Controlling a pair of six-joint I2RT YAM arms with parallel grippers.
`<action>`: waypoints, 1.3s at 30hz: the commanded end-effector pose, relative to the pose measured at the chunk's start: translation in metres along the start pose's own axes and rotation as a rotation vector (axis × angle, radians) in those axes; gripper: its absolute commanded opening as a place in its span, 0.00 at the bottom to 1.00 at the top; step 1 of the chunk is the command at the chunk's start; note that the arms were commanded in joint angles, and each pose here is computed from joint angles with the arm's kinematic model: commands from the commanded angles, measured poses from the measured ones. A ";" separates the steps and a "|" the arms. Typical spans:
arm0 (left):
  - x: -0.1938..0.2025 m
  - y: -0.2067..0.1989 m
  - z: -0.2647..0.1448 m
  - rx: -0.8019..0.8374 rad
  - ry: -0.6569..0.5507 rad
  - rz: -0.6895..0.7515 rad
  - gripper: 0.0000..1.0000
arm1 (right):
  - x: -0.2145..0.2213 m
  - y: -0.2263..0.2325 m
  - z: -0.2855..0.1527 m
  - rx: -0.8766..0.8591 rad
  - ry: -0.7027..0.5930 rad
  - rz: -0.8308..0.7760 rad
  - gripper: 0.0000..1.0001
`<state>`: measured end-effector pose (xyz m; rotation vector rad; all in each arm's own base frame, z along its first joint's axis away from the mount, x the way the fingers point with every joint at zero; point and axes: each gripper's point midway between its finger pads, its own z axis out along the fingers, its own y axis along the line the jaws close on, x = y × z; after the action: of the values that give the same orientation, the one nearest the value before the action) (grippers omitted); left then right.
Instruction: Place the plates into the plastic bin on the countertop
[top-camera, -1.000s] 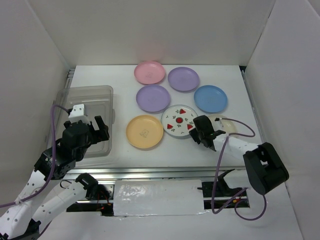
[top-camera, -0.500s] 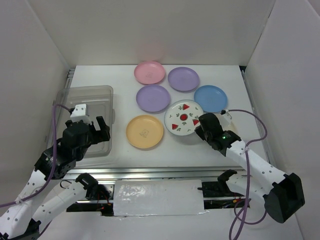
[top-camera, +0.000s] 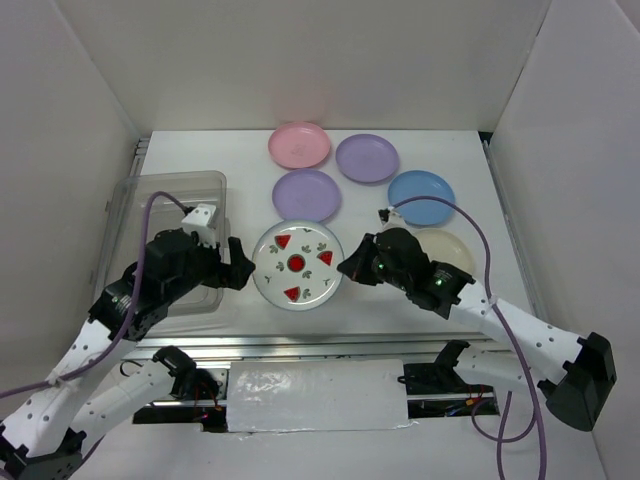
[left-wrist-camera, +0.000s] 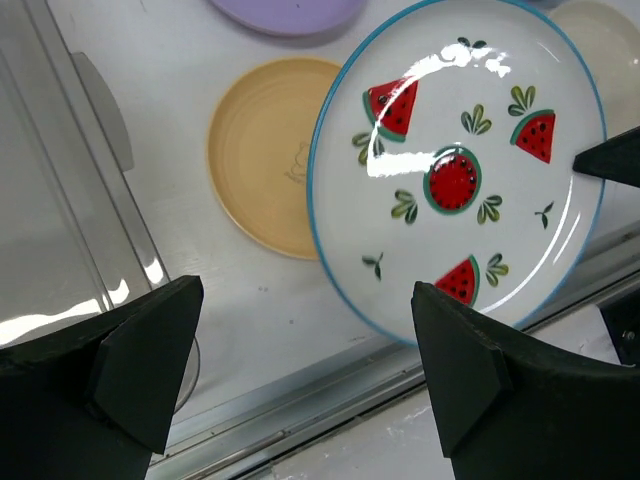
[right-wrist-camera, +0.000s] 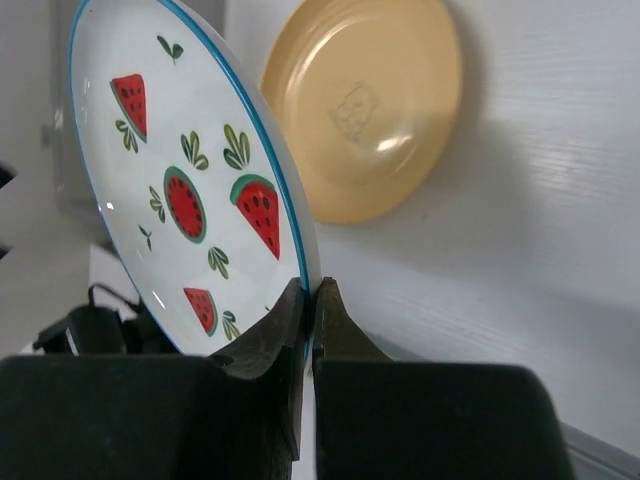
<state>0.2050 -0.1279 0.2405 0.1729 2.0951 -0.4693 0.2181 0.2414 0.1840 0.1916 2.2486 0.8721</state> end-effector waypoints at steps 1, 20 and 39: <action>-0.002 -0.012 0.009 0.064 0.020 0.029 0.99 | -0.049 0.100 -0.036 -0.364 -0.160 -0.026 0.00; -0.008 0.001 0.010 -0.020 0.007 0.017 0.00 | -0.029 0.135 -0.045 -0.547 -0.092 -0.100 0.00; -0.078 0.061 -0.019 -0.402 -0.235 -0.374 0.00 | -0.069 0.066 -0.024 -0.370 -0.164 0.047 1.00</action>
<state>0.2218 -0.0749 0.2140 -0.2125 2.2553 -0.1867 0.2402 0.2701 0.2585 0.0750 1.9751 1.2221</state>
